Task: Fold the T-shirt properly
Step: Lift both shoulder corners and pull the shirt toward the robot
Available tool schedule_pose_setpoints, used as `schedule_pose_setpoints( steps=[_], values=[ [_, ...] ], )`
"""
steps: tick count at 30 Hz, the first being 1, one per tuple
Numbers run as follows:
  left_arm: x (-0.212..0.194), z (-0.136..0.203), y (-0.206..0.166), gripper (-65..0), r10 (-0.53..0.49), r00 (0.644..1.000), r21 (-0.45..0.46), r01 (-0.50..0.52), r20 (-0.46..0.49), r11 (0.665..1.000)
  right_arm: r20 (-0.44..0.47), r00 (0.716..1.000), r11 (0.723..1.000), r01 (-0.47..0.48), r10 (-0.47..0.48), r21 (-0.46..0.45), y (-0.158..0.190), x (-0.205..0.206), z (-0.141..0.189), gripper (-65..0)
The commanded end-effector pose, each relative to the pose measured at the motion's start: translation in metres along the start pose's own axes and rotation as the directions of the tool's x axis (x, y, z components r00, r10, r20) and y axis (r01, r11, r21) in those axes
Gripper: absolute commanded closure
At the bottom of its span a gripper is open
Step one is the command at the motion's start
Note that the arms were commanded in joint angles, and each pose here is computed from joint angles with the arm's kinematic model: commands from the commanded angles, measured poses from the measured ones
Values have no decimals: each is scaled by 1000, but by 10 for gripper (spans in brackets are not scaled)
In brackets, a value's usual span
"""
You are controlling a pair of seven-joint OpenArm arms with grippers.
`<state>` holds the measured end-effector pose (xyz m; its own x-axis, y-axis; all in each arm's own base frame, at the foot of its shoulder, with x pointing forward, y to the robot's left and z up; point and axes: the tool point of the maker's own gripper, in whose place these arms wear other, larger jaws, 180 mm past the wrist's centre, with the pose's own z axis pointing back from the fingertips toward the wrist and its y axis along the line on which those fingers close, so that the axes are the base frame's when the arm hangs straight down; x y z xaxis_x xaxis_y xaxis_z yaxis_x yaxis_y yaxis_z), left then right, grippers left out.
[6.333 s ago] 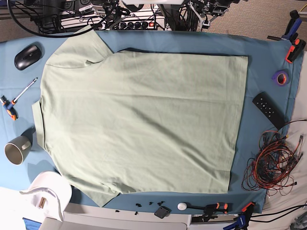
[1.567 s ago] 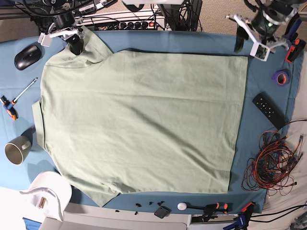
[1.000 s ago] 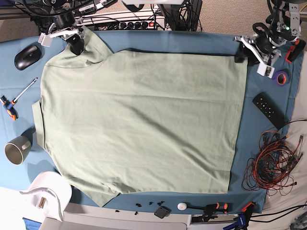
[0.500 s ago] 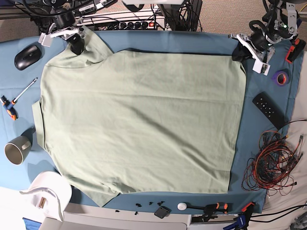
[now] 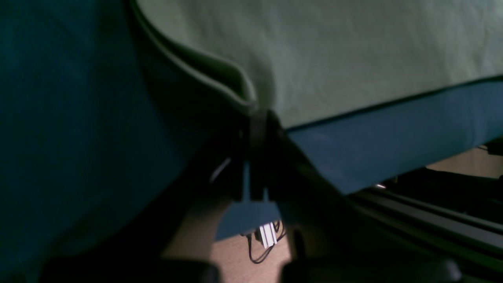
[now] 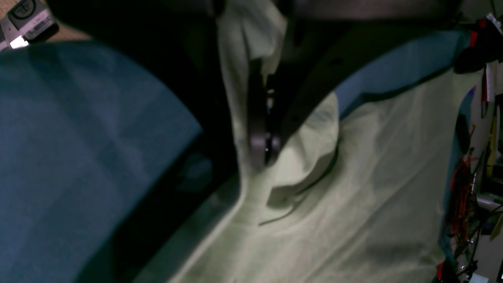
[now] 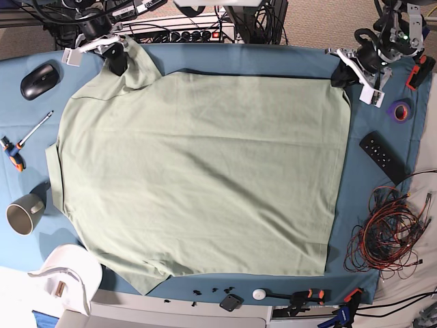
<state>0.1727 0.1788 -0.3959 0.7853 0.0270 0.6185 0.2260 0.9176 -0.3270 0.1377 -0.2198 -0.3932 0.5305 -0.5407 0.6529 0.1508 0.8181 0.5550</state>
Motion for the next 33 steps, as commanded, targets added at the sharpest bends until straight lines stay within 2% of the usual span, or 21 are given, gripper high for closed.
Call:
schedule_pose_setpoints(
  steps=[1, 8, 13, 23, 33],
  values=[
    [2, 4, 0, 0, -14, 1000, 1, 14, 0, 1000, 4, 1000, 1000, -4, 4, -1, -1, 1, 7, 0],
    [-5, 11, -9, 0, -29, 999, -12, 29, -24, 1000, -30, 999, 999, 28, -29, -21, -11, -7, 28, 0],
    [-13, 22, -19, 0, -43, 998, -20, 42, -46, 999, -74, 997, 999, -1, -2, -47, -23, -8, 45, 0],
    [-8, 59, -2, 0, -45, 999, 67, 47, -30, 997, -136, 990, 998, 27, -34, -55, -32, -15, 73, 0],
    [-33, 70, -4, 0, -17, 995, 71, 24, -98, 997, -191, 978, 995, 69, -83, -76, -35, -29, 96, 0]
  ],
)
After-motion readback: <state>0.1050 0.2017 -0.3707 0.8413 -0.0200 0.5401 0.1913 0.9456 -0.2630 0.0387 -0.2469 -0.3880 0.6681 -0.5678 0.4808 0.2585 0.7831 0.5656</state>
